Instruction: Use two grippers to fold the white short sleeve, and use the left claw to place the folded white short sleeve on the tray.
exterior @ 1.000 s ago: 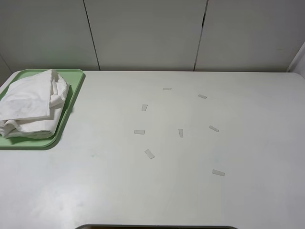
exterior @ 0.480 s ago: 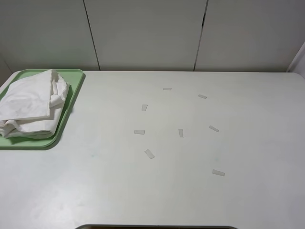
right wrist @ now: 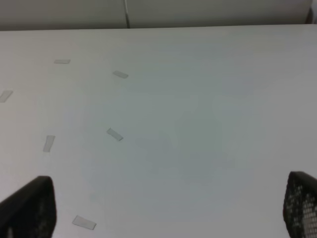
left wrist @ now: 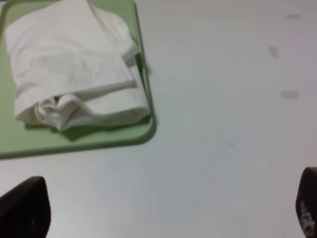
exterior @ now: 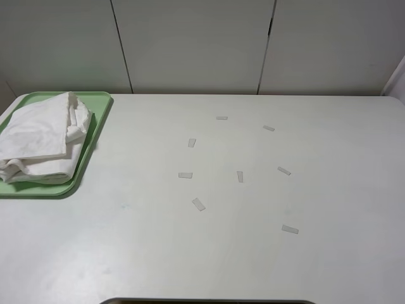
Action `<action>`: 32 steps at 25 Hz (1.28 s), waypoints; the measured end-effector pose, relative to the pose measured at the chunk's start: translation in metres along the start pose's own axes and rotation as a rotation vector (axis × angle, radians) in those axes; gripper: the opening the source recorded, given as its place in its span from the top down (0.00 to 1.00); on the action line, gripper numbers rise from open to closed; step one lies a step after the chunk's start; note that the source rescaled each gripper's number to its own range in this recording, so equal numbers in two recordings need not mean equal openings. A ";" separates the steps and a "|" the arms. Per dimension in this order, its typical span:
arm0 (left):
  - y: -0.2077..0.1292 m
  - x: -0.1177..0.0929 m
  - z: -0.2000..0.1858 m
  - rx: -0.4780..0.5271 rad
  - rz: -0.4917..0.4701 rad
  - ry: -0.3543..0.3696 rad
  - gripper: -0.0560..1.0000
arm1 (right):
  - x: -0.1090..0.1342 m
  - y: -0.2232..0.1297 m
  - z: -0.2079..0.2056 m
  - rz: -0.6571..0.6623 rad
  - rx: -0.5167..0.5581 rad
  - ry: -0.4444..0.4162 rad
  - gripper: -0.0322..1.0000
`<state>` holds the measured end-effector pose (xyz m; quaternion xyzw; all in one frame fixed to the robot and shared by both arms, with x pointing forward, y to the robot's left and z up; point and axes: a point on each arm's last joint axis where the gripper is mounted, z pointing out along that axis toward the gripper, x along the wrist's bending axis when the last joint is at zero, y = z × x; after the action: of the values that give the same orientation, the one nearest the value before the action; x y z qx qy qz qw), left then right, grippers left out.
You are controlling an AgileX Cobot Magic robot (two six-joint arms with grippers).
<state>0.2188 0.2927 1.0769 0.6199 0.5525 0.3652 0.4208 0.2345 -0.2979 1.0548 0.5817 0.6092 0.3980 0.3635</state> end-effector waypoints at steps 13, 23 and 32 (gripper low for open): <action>-0.023 0.006 0.024 0.116 -0.028 0.040 0.00 | 0.000 0.000 0.000 0.000 0.000 0.000 0.00; -0.023 0.007 0.026 0.102 -0.028 0.052 0.00 | 0.000 0.000 0.000 0.000 0.000 0.000 0.00; -0.023 0.007 0.026 0.102 -0.027 0.053 0.00 | 0.000 0.000 0.000 0.000 0.000 0.000 0.00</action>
<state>0.2353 0.2974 1.0456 0.6233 0.5897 0.3472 0.3784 0.2345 -0.2979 1.0548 0.5817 0.6092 0.3980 0.3635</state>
